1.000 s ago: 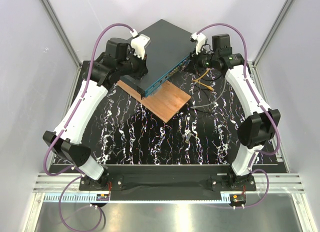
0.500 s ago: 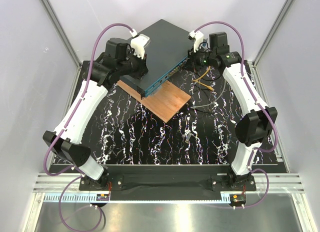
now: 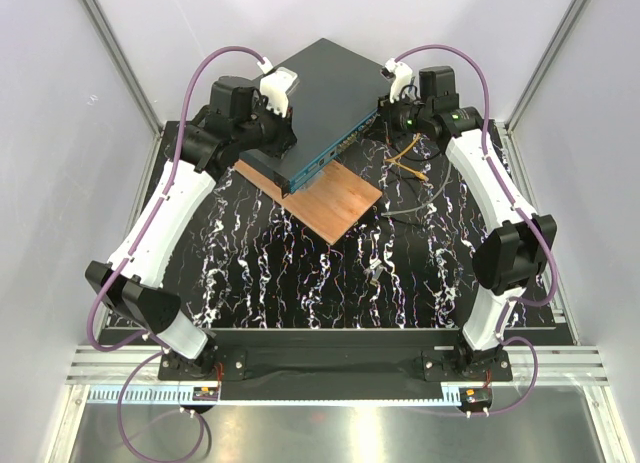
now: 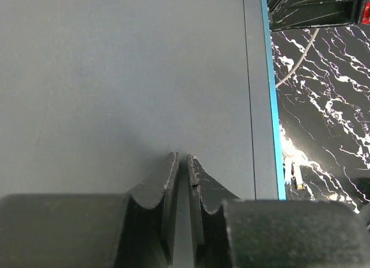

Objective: Insert the plug into the switch port

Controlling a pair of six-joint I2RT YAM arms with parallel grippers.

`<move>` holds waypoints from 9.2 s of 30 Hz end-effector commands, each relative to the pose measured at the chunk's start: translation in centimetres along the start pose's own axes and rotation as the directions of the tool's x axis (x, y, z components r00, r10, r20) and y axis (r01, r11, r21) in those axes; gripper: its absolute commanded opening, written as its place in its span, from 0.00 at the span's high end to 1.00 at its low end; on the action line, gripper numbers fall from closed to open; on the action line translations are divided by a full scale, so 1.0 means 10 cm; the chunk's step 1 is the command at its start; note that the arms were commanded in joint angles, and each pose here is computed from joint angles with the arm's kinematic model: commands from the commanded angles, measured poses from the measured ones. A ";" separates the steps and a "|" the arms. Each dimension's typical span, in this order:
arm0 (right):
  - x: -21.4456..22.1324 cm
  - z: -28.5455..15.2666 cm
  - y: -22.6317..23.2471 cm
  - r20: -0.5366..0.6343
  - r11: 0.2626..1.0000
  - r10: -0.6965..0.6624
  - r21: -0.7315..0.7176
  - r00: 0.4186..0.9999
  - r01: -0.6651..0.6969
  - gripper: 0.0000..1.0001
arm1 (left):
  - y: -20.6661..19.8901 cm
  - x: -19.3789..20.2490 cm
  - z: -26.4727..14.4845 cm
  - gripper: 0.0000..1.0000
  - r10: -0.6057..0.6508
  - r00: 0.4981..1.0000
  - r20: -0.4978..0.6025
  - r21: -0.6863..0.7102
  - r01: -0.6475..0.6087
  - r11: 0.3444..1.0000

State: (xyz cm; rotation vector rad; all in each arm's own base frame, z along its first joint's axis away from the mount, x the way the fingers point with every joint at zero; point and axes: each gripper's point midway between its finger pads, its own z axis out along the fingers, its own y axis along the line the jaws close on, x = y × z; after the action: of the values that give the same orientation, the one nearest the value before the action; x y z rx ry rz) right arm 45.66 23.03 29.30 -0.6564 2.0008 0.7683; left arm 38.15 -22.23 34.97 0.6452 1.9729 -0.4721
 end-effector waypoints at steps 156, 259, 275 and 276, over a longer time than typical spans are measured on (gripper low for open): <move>-0.37 0.14 0.15 0.153 0.998 0.060 0.003 0.986 -0.061 0.81 | 0.27 -0.50 0.37 0.63 0.178 0.939 0.293 -0.259 -0.101 0.961; 2.00 -1.74 -0.16 -0.079 0.889 0.426 0.219 0.901 -0.401 0.25 | -2.09 2.50 1.76 1.00 0.539 0.771 -0.339 0.526 -0.320 0.788; 0.48 -2.08 0.55 0.337 0.881 0.473 -0.196 0.814 -0.430 0.19 | -2.19 -0.16 0.48 1.00 -0.128 0.971 0.202 0.400 0.037 0.916; 0.32 -2.15 0.59 0.398 0.906 0.423 -0.211 0.814 -0.367 0.19 | -2.17 -0.23 0.47 1.00 -0.142 0.966 0.216 0.390 0.048 0.920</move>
State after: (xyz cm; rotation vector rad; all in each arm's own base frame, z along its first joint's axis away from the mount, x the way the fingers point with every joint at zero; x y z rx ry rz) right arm 28.73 9.90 30.39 -0.0492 1.9400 1.0859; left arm 27.54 -41.29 33.14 0.8912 1.7471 -0.8889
